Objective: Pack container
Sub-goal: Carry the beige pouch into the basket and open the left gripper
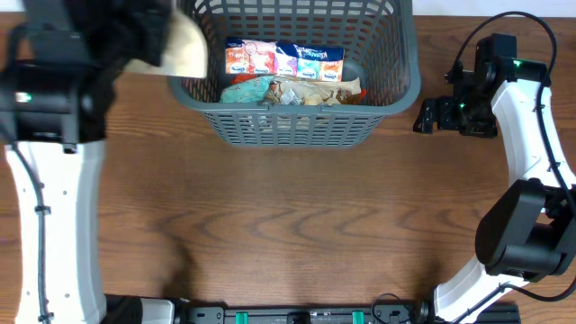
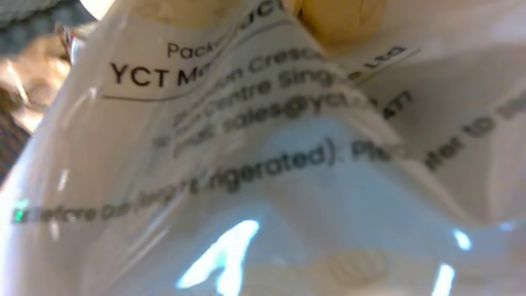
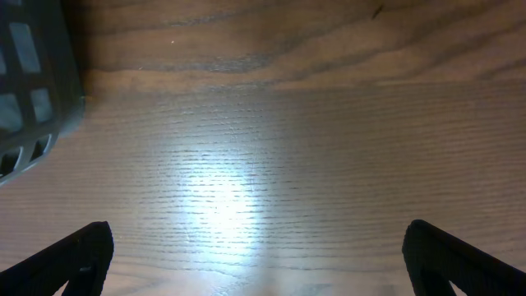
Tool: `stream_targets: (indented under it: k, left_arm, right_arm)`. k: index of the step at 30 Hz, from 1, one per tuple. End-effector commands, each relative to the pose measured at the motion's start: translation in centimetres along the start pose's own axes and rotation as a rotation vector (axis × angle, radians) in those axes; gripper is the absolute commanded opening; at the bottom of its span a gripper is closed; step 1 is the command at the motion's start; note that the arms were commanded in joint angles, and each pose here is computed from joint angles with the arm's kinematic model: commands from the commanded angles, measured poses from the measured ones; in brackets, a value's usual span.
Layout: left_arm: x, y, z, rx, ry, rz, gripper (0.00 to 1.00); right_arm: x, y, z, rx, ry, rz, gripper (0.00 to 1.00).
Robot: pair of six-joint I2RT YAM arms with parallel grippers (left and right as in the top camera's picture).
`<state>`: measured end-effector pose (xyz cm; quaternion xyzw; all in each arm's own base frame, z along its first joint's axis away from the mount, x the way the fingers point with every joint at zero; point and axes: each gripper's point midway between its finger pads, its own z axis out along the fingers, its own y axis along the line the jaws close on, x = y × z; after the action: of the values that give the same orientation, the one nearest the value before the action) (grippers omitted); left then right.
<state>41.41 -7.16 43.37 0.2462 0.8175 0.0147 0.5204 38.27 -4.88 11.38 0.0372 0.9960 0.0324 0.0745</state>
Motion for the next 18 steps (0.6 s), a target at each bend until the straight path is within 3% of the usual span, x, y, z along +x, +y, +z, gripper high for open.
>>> stream_targets:
  k: [1,5,18]
  left_arm:
    - [-1.4,-3.2,0.9,0.076,-0.041,0.376,0.06]
    - [-0.9,-5.8,3.3,0.144,-0.03,0.552,0.06]
    - [4.9,-13.3,14.1,0.466,0.055,0.634,0.05]
  right_arm:
    - [0.0,0.5,0.1,-0.012,0.001,-0.027,0.99]
    - [-0.1,0.5,0.1,-0.012,-0.002,-0.027,0.99]
    - [-0.1,0.5,0.1,-0.012,-0.001,-0.034,0.99]
